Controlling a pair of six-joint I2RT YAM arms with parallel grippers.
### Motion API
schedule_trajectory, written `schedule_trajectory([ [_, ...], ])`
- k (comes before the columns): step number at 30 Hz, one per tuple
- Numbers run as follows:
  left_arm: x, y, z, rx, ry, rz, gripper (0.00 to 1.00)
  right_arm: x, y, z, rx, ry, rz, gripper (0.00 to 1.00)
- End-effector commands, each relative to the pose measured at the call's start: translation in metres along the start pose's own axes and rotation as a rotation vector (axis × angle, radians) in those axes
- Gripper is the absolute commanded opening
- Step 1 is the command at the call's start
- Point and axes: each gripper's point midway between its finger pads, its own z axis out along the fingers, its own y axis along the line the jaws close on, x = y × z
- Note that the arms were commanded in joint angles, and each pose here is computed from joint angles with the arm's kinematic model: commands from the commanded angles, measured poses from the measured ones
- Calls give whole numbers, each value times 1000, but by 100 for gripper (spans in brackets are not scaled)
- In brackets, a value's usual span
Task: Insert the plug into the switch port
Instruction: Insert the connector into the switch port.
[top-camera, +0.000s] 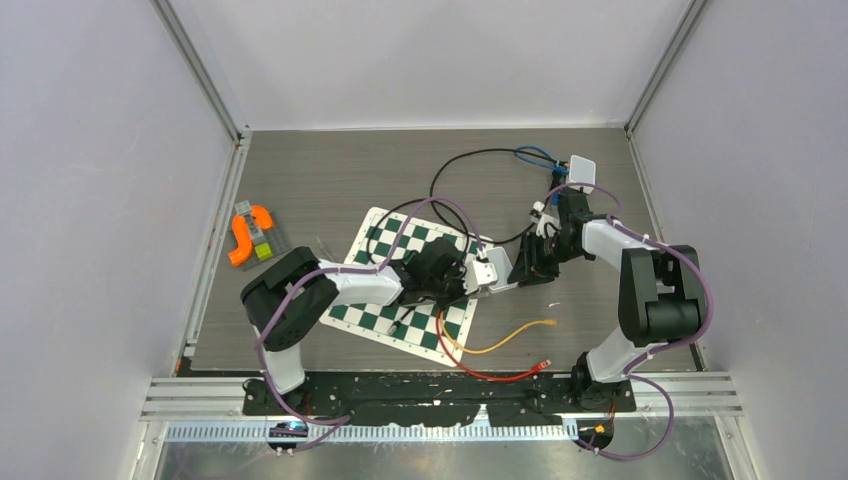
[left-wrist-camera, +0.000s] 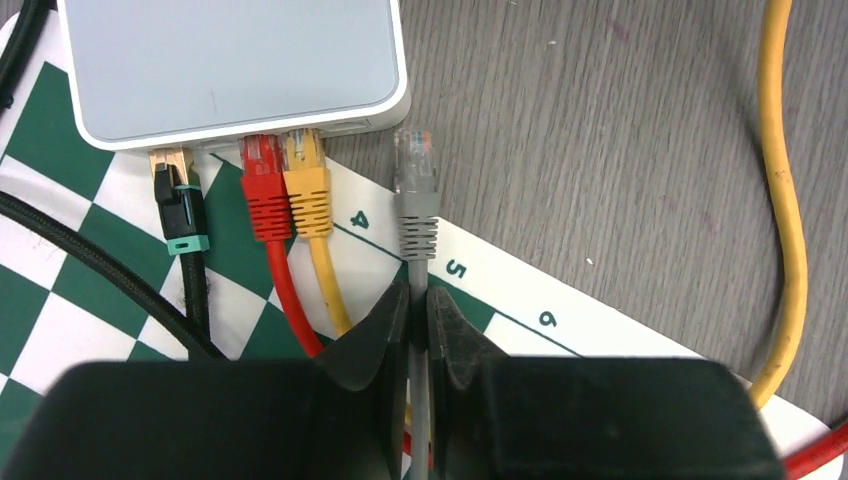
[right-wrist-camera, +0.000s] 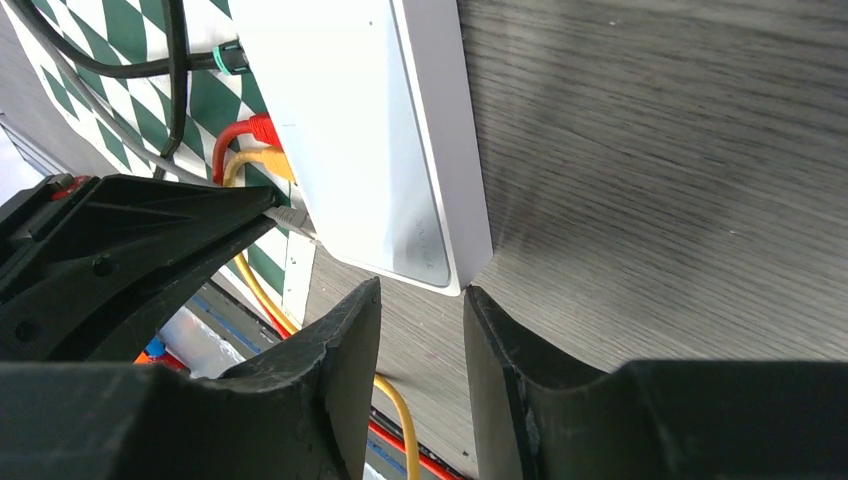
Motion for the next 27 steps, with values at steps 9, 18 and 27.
schedule_trajectory([
  [9, -37, 10, -12, -38, -71, -25, 0, -14, 13, -6, -72, 0, -116, 42],
  [18, -45, 14, -23, -66, -54, -148, 0, -36, 20, -27, -13, -87, -159, 52],
  [27, -26, 6, -19, -49, 18, -272, 0, -50, 19, -24, -20, -108, -169, 57],
])
